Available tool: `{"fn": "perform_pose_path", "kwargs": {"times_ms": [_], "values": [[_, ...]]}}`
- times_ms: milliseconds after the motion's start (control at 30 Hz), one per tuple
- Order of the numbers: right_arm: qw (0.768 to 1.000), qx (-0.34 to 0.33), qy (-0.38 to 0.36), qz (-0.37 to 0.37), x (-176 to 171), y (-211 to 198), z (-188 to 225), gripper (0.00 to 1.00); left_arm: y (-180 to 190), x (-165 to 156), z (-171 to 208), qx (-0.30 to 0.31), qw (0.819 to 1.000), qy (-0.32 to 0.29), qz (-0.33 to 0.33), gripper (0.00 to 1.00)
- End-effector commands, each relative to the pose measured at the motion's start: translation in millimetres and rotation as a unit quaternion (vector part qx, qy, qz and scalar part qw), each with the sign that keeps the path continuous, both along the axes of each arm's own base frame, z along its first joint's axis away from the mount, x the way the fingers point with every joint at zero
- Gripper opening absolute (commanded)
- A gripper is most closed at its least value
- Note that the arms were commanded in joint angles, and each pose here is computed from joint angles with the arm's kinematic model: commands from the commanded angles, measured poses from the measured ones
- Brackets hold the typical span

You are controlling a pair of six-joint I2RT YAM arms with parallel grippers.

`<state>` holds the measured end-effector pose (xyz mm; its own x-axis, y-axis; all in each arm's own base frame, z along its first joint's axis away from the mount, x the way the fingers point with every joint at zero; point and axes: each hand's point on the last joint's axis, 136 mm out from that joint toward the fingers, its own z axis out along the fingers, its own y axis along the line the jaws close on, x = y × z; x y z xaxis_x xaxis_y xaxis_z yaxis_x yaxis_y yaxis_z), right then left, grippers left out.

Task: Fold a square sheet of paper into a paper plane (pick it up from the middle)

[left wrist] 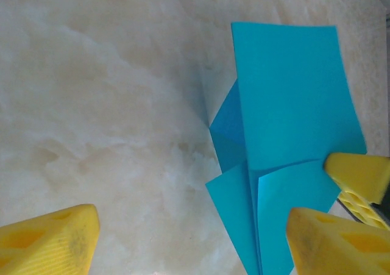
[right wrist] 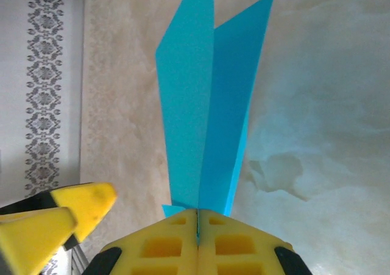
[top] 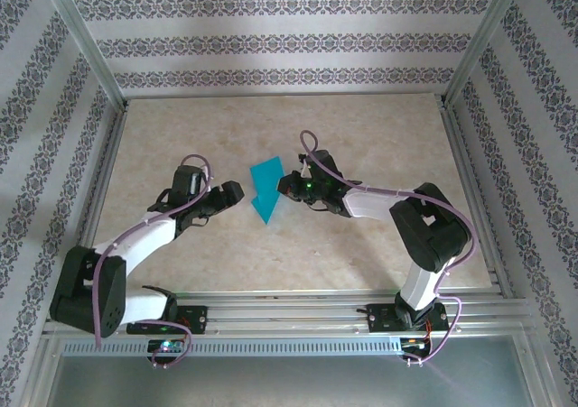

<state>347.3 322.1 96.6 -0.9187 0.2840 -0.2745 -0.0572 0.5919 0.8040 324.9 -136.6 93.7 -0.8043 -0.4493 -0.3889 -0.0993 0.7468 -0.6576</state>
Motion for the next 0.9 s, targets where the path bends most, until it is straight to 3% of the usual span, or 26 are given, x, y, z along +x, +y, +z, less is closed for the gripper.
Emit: {"fn": "perform_pose_path", "kwargs": {"times_ms": [0, 100, 333, 500, 867], "values": [[1.000, 0.009, -0.009, 0.020, 1, 10, 3, 0.03, -19, 9, 9, -0.044, 0.999, -0.013, -0.022, 0.77], [0.999, -0.024, -0.008, 0.027, -3, 12, -5, 0.03, -25, 9, 2, -0.048, 0.998, -0.006, -0.026, 0.74], [0.994, -0.090, -0.006, 0.053, -11, 25, -23, 0.04, -30, 9, -16, -0.042, 0.999, 0.025, -0.025, 0.56], [0.989, -0.133, -0.012, 0.069, -15, 31, -30, 0.05, -26, 6, -27, -0.025, 0.999, 0.044, -0.018, 0.52], [0.985, -0.158, 0.004, 0.075, -19, 35, -48, 0.07, -31, 5, -33, -0.029, 0.998, 0.052, -0.020, 0.36]]}}
